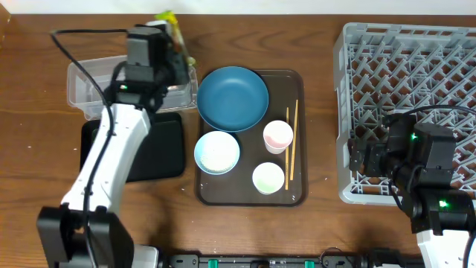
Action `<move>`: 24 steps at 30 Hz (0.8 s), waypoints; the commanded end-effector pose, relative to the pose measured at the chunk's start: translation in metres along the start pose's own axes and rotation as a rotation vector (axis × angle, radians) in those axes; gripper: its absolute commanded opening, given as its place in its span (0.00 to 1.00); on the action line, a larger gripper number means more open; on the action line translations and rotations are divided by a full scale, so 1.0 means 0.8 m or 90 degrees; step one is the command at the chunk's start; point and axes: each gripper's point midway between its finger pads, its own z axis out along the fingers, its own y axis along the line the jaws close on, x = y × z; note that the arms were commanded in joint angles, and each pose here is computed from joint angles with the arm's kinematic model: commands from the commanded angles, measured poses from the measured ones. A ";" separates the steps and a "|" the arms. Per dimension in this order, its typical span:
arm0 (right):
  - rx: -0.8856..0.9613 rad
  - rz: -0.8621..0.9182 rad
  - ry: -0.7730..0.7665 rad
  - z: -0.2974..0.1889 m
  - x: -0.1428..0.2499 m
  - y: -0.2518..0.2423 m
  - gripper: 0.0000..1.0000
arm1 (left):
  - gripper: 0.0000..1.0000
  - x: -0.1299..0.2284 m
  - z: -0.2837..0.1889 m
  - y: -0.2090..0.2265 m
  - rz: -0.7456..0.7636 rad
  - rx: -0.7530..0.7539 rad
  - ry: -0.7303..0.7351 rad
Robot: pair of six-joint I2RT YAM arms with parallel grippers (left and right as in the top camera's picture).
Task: Sort waste into correct bins and load items into the dishwasher rack
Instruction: 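Carry the tissue and wrapper left and drop them into the clear bin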
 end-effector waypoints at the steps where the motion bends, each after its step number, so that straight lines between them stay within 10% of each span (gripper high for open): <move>1: -0.016 -0.014 -0.012 -0.006 -0.007 0.010 0.99 | 0.06 0.009 0.027 0.043 -0.023 -0.051 0.019; 7: -0.016 -0.014 -0.012 -0.006 -0.007 0.010 0.99 | 0.07 0.050 0.073 0.083 -0.045 -0.087 0.089; 15: -0.016 -0.014 -0.012 -0.006 -0.007 0.010 0.99 | 0.56 0.058 0.066 0.073 -0.050 -0.061 0.112; 24: -0.016 -0.014 -0.012 -0.006 -0.007 0.010 0.99 | 0.59 0.009 0.010 0.055 -0.042 -0.040 0.032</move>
